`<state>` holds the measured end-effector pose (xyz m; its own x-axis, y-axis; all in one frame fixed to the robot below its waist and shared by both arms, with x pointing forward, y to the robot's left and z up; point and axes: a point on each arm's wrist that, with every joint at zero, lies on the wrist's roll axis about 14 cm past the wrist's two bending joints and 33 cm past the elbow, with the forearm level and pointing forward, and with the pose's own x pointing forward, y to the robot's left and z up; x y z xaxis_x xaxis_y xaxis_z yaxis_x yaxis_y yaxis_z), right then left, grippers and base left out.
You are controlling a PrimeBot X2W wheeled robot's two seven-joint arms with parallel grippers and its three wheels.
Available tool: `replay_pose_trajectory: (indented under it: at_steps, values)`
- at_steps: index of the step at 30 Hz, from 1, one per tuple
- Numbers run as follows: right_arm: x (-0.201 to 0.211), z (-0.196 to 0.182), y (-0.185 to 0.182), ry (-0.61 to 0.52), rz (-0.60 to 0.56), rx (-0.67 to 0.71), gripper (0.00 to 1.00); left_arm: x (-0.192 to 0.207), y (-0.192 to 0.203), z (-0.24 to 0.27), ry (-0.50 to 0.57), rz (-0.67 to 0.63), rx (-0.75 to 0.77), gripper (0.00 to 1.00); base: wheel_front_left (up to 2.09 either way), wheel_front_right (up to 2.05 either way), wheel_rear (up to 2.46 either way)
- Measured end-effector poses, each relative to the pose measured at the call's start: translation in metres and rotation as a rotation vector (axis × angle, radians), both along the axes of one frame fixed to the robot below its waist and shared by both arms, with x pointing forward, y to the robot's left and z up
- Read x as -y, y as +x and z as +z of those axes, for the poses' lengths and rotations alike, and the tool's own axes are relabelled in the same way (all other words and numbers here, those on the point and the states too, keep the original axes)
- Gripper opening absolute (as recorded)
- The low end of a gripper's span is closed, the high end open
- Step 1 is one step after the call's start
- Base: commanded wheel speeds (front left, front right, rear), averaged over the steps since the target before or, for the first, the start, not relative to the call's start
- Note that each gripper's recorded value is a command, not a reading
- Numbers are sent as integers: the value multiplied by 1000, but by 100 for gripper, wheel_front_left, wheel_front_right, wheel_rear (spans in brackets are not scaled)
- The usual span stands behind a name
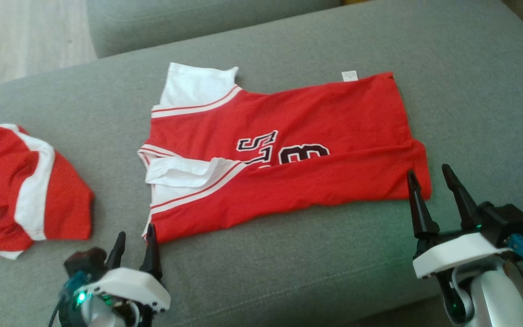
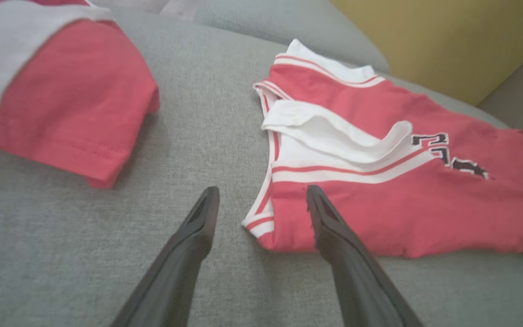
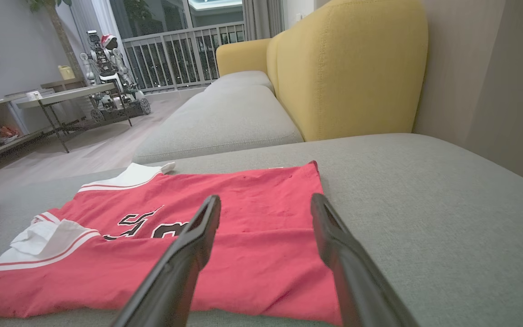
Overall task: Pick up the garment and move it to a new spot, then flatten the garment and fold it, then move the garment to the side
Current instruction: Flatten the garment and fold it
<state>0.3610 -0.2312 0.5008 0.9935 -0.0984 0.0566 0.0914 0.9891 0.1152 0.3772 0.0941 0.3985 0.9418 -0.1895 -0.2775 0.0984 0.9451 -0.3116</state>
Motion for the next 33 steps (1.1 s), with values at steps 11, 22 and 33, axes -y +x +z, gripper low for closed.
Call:
replay_pose_trajectory:
  at_steps: [11, 22, 33]
  values:
    - [15, -4, -1, -8, -46, -16, 100, 14, 17, -36, 80, -37, -117, 100, 0, 0, 0]
    - [14, -11, 1, -12, -44, -40, 100, 26, 23, -38, 93, -95, -123, 0, 0, 0, 0]
    - [27, -58, 9, 179, -116, -162, 100, 15, 24, -9, 60, -46, -23, 0, 0, 0, 0]
